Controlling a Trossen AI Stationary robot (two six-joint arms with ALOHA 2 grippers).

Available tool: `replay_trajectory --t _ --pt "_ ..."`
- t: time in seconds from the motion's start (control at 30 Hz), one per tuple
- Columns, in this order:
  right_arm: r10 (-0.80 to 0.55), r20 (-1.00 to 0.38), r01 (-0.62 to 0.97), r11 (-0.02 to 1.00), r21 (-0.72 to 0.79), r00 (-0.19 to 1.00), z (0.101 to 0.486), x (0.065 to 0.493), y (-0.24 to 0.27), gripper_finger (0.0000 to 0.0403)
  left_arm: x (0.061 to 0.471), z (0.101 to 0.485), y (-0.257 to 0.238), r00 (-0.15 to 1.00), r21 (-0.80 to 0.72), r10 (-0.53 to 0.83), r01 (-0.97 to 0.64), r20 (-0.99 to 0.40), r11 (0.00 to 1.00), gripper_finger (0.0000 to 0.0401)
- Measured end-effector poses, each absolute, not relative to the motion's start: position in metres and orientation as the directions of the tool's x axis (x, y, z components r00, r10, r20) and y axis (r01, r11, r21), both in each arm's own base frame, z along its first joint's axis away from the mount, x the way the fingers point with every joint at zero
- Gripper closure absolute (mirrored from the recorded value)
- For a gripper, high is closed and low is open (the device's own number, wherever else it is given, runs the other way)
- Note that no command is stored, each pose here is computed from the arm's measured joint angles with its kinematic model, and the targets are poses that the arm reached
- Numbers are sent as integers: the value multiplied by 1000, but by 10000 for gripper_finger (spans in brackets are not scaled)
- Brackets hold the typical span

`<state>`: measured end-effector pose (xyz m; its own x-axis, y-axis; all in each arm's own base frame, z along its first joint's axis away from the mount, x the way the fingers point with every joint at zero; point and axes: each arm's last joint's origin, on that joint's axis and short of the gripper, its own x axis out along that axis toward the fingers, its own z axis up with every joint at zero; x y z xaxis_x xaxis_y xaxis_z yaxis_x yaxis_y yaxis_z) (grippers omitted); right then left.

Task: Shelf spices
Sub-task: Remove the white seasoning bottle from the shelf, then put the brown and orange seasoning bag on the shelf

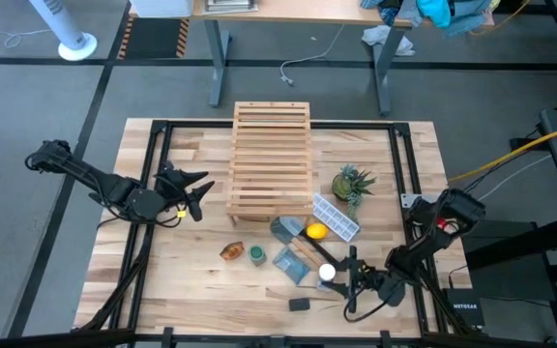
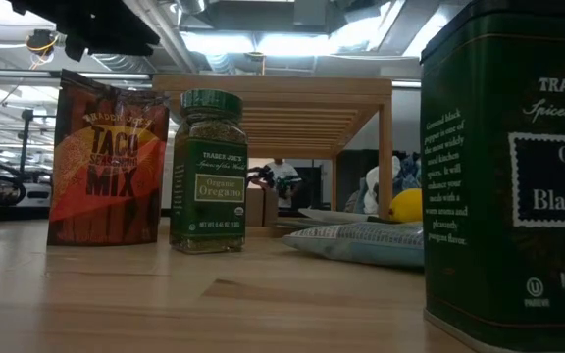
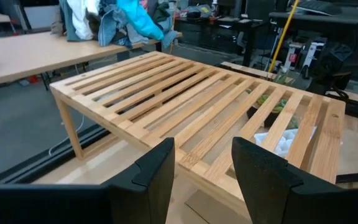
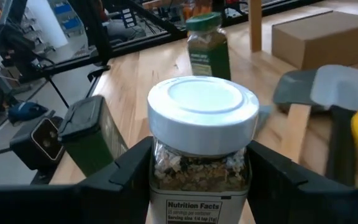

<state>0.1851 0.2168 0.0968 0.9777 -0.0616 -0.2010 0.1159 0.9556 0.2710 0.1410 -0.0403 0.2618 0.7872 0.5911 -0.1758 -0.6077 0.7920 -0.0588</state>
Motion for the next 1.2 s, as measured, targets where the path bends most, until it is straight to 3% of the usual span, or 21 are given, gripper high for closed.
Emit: replay_trajectory --t 0.4,0.63,0.8,1.2 --pt "-82 -192 116 978 173 978 88 202 240 198 148 257 -44 786 -30 588 -603 -191 797 246" --pt "-65 -205 101 981 167 977 86 202 240 71 152 254 -46 787 -9 582 -596 -206 803 246" --pt "-57 -208 92 982 166 976 86 202 240 15 152 253 -46 787 -11 581 -596 -208 803 246" --pt "-56 -160 71 994 86 986 108 202 240 25 152 253 -46 787 -14 581 -597 -208 802 246"
